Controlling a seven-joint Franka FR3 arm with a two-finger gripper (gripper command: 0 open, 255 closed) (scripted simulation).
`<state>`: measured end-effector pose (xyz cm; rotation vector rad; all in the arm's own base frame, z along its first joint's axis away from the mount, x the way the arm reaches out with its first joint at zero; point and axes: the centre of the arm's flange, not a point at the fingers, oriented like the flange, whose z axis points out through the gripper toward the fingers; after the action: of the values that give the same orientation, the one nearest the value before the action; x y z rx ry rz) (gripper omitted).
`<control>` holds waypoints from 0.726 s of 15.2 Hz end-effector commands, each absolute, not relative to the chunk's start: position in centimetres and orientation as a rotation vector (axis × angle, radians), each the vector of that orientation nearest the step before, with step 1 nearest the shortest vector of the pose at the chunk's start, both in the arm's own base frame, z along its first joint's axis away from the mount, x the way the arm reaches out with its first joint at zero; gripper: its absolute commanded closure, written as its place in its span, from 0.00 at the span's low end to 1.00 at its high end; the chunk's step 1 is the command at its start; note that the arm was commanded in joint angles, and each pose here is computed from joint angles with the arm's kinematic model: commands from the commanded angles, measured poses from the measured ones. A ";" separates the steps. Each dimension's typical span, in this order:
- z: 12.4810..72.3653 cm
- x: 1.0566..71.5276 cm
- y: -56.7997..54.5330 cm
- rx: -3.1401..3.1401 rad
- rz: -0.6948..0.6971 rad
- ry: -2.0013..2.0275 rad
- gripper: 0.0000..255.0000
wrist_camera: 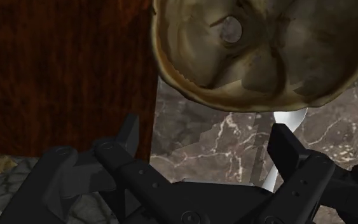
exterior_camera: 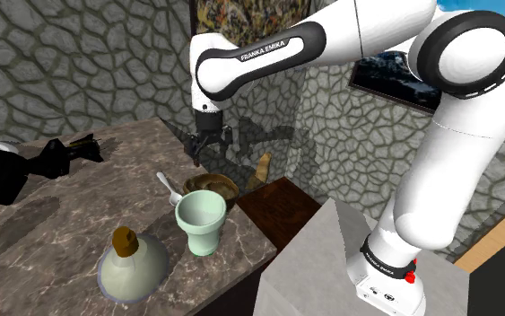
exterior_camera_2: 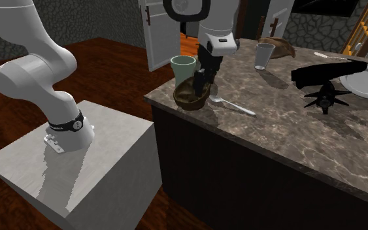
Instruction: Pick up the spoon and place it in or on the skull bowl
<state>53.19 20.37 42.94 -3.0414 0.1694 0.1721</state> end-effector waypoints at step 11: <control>37.2 63.6 28.5 -2.963 0.194 0.244 0.00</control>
<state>62.95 27.97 37.59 -2.9679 0.2384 0.1927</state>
